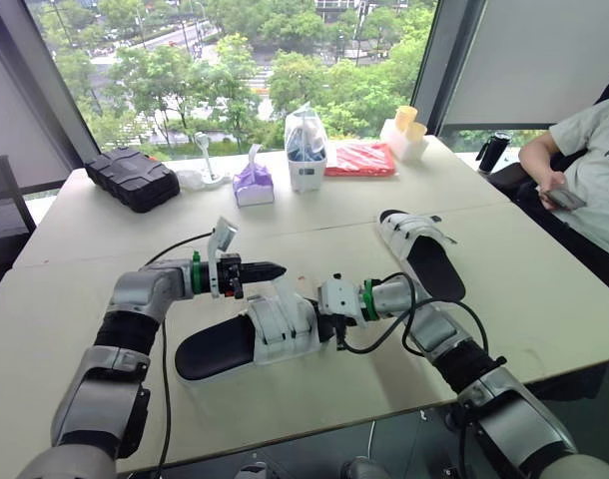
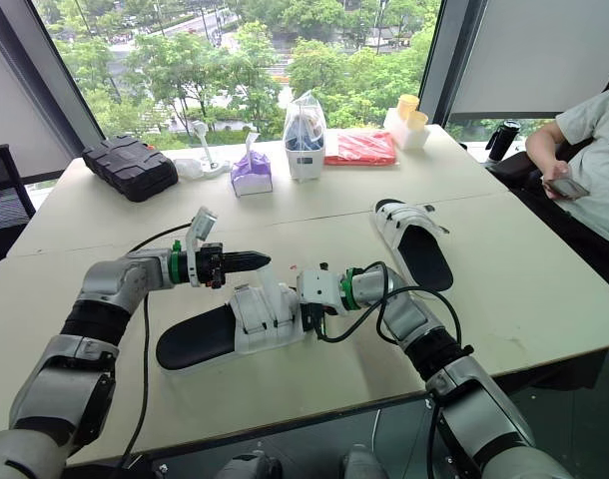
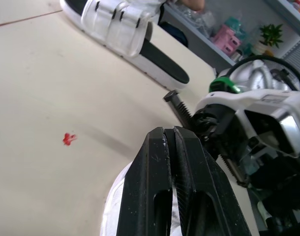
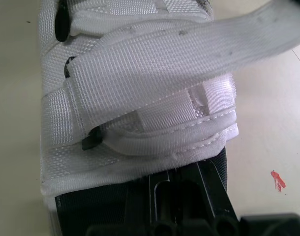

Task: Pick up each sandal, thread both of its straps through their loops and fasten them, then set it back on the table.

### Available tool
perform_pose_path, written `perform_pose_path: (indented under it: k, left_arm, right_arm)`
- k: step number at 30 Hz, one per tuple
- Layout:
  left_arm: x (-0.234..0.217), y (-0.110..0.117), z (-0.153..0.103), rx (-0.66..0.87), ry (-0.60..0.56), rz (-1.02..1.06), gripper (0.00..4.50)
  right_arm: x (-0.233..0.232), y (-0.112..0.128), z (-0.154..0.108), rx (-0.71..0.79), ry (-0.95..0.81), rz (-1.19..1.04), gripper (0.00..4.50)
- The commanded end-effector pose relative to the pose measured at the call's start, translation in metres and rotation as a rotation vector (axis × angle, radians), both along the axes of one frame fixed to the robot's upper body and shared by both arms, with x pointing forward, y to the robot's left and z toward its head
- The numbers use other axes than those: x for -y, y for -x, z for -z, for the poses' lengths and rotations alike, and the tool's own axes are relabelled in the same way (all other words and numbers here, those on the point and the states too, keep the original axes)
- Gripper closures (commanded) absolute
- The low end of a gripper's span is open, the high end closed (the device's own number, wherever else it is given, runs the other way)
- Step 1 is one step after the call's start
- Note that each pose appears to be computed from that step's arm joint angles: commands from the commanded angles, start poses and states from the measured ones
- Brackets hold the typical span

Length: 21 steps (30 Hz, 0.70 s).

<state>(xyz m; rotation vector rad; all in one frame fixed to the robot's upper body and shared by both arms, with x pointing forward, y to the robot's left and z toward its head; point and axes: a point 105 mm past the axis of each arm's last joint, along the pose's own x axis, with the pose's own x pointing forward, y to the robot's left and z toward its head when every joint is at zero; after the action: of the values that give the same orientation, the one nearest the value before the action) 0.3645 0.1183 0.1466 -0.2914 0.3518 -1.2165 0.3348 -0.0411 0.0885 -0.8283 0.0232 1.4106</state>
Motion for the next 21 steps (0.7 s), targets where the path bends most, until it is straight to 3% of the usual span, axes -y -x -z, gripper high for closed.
perform_pose_path:
  k: [1,10,13,19,21]
  left_arm:
    - [-0.013,-0.007,-0.009,0.051,-0.019,-0.065,4.45]
    - [-0.008,0.001,0.03,-0.095,-0.09,-0.084,4.45]
    - [0.001,0.007,0.041,-0.116,-0.127,-0.065,3.47]
    - [0.0,-0.001,0.057,-0.07,-0.269,-0.137,0.62]
    - [-0.003,-0.004,0.059,-0.036,-0.306,-0.152,0.62]
  right_arm:
    - [0.022,0.01,0.043,-0.119,0.151,0.037,4.5]
    - [0.023,0.011,0.044,-0.122,0.154,0.04,4.5]
    - [0.021,0.011,0.043,-0.12,0.153,0.039,4.5]
    - [0.021,0.011,0.043,-0.121,0.15,0.042,4.5]
    - [0.021,0.011,0.044,-0.122,0.149,0.043,4.5]
